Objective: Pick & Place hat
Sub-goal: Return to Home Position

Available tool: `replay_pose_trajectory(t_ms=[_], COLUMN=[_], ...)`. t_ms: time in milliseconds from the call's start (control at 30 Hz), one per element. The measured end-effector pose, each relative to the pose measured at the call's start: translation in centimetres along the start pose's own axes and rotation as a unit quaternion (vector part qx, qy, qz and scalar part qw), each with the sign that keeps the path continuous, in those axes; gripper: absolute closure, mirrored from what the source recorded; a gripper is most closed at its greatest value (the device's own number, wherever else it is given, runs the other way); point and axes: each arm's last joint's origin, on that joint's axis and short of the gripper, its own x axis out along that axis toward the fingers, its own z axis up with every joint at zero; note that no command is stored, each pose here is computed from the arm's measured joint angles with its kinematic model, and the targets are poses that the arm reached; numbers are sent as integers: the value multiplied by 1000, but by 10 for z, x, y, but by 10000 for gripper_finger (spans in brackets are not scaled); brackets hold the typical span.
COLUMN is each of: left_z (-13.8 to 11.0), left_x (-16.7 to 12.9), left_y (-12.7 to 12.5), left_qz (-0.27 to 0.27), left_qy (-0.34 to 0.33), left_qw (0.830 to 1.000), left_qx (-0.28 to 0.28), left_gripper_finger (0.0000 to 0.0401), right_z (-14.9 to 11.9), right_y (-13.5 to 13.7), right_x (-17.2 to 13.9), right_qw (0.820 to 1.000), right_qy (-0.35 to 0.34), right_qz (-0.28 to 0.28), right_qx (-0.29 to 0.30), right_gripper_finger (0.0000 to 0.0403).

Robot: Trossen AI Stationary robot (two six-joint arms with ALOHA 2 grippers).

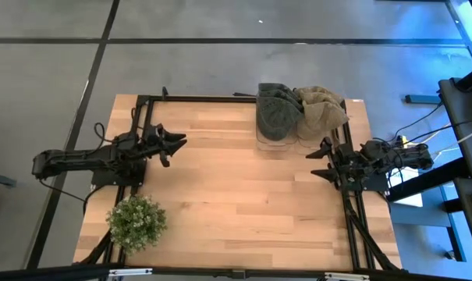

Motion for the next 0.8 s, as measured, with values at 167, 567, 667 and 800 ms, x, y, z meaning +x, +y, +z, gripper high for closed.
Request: replay_pose_trajectory(t_ms=[167,567,667,800], left_z=[-9,-12,-12,-10], left_x=[-1,-15,-19,-19], left_y=[5,11,12,14], left_qz=[13,57,59,64], left_qy=[6,4,1,-5], left_qw=[1000,998,998,998], left_qx=[1,26,22,29], left_gripper_finger=[271,271,271,271], right_z=[-3,-8,-16,-28], right_y=[-1,-3,-5,-7], right_x=[0,1,4,7], right_qw=[1000,999,999,999], right_qy=[6,13,13,-10], right_qz=[-1,-25,-29,-25], right_qx=[-8,-41,-41,-39], right_gripper_finger=[124,124,124,124])
